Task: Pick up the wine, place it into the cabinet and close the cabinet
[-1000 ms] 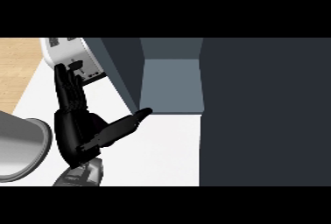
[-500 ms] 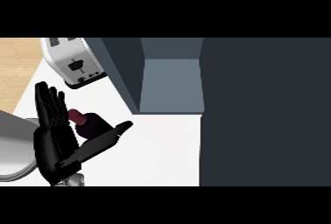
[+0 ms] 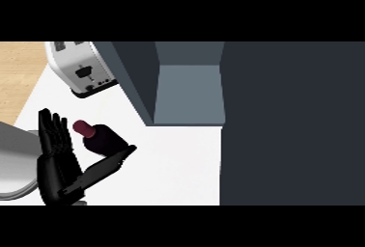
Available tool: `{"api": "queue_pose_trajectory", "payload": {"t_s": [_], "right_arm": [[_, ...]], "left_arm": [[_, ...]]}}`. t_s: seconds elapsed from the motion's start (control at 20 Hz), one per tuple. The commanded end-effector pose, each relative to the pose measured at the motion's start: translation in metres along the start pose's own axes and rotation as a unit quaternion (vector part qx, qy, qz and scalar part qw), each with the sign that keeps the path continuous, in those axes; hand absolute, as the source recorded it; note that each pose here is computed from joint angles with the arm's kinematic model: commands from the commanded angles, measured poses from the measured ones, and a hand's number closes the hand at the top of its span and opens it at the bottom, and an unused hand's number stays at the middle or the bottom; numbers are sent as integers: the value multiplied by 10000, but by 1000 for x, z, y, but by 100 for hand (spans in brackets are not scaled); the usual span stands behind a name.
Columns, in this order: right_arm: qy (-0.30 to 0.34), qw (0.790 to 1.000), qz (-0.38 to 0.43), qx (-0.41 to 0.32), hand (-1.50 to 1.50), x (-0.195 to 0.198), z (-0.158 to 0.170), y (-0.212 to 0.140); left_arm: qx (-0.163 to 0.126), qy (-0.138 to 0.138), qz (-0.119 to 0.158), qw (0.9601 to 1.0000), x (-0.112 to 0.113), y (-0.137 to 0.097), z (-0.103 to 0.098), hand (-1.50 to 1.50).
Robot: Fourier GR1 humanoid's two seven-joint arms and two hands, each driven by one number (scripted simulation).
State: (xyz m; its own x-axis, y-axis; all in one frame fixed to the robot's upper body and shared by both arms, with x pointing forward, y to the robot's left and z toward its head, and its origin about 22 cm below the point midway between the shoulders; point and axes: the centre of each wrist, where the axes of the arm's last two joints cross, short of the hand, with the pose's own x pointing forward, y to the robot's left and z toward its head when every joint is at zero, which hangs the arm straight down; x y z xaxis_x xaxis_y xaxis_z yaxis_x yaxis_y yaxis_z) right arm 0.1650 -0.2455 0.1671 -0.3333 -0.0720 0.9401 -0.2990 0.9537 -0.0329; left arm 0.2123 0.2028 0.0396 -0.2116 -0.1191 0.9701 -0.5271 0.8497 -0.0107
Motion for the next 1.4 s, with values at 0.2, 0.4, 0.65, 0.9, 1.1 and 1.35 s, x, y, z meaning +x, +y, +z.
{"api": "queue_pose_trajectory", "payload": {"t_s": [0.2,0.4,0.65,0.9,1.1,1.35], "right_arm": [[-5,10000,13,87,-150,2,-9,1],[-21,10000,-62,62,-150,9,10,11],[44,10000,26,39,-150,9,7,7],[31,10000,56,65,-150,8,-2,5],[-37,10000,-28,38,-150,-4,8,9],[-24,9999,80,74,-150,11,6,17]], "left_arm": [[73,168,-119,9998,-34,21,17,-150],[-24,271,-146,9995,-57,49,12,-150],[-117,338,-107,9993,-61,47,4,-150],[34,412,-123,9991,-99,46,-6,-150],[-11,505,34,9987,-111,45,0,-150],[-90,571,-33,9983,-131,73,5,-150]]}}
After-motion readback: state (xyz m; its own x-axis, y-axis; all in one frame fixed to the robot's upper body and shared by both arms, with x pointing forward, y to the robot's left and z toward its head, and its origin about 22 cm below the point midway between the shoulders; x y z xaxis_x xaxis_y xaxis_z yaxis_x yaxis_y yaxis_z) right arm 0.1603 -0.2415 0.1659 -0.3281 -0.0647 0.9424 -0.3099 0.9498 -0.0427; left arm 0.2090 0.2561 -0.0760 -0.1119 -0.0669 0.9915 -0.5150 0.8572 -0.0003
